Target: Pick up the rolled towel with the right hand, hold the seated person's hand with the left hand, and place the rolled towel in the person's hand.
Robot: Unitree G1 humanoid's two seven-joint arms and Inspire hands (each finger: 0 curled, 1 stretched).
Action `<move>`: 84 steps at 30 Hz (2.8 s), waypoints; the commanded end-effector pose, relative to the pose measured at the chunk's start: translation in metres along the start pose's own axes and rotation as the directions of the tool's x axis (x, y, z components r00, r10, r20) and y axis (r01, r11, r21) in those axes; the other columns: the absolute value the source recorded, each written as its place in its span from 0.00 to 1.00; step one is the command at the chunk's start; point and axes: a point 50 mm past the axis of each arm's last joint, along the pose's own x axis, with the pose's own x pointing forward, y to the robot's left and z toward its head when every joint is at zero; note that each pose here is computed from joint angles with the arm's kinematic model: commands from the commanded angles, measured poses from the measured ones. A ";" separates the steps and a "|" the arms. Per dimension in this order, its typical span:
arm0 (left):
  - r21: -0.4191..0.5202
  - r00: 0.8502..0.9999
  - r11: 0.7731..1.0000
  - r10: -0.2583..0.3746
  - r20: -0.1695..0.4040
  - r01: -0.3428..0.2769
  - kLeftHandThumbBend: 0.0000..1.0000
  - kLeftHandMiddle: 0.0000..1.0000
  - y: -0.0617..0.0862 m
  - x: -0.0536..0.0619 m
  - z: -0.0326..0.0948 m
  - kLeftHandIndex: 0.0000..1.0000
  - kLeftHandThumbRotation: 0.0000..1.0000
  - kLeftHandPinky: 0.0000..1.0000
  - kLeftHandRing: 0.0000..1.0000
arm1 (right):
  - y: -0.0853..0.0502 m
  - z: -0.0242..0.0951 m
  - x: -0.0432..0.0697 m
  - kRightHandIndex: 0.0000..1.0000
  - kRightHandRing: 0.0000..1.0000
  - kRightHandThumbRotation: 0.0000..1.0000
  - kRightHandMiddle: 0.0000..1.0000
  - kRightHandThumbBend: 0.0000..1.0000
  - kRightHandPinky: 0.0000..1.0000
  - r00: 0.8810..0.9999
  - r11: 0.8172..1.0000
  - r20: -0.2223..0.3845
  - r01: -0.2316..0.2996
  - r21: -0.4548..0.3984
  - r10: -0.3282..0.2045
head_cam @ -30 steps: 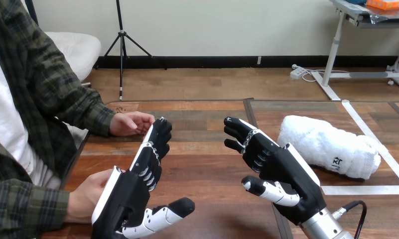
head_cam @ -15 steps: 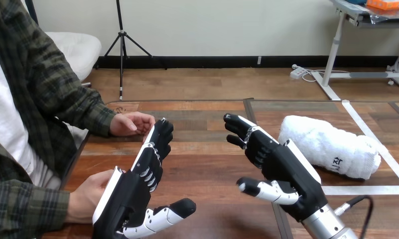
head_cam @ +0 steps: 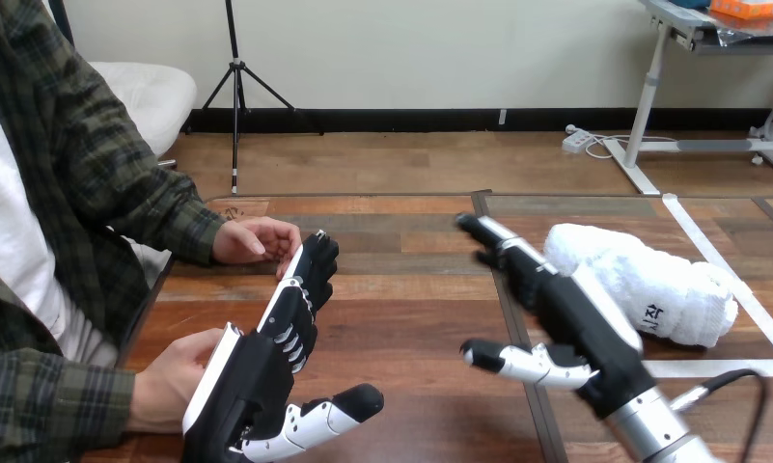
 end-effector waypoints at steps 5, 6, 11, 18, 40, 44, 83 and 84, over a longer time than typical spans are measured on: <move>0.021 0.995 1.000 -0.016 0.094 0.014 1.00 1.00 -0.003 0.019 0.013 1.00 0.49 1.00 1.00 | -0.044 0.031 0.030 0.96 1.00 0.57 0.96 1.00 0.98 0.993 0.970 0.100 0.083 -0.228 -0.062; 0.021 0.995 1.000 -0.016 0.095 0.014 1.00 1.00 -0.003 0.019 0.013 1.00 0.49 1.00 1.00 | -0.046 0.032 0.030 0.96 1.00 0.57 0.97 1.00 0.98 0.993 0.968 0.100 0.088 -0.236 -0.066; 0.018 0.995 1.000 -0.014 0.095 0.012 1.00 1.00 -0.004 0.019 0.012 1.00 0.49 1.00 1.00 | -0.058 0.038 0.035 0.96 1.00 0.55 0.98 1.00 0.99 0.993 0.951 0.080 0.103 -0.291 -0.083; 0.006 0.995 1.000 -0.013 0.098 0.012 1.00 1.00 -0.006 0.020 0.013 1.00 0.49 1.00 1.00 | -0.075 0.048 0.042 0.96 1.00 0.54 0.97 1.00 0.99 0.992 0.919 0.068 0.128 -0.373 -0.110; 0.011 0.995 1.000 -0.015 0.097 0.014 1.00 1.00 -0.006 0.018 0.014 1.00 0.50 1.00 1.00 | -0.107 0.079 0.068 0.95 0.99 0.44 0.97 1.00 0.92 0.996 0.844 -0.037 0.053 -0.533 -0.086; 0.010 0.995 1.000 -0.015 0.098 0.014 1.00 1.00 -0.006 0.017 0.014 1.00 0.50 1.00 1.00 | -0.111 0.082 0.074 0.94 0.99 0.38 0.97 1.00 0.91 0.996 0.849 -0.050 0.040 -0.527 -0.078; 0.003 0.994 1.000 -0.017 0.108 0.017 1.00 1.00 -0.007 0.012 0.019 1.00 0.49 1.00 1.00 | -0.144 0.073 0.119 0.95 0.96 0.26 0.96 1.00 0.90 0.889 0.721 -0.457 -0.311 -0.619 -0.009; 0.002 0.994 1.000 -0.016 0.108 0.016 1.00 1.00 -0.006 0.012 0.019 1.00 0.49 1.00 1.00 | -0.144 0.072 0.119 0.94 0.95 0.26 0.96 1.00 0.89 0.884 0.718 -0.467 -0.319 -0.619 -0.010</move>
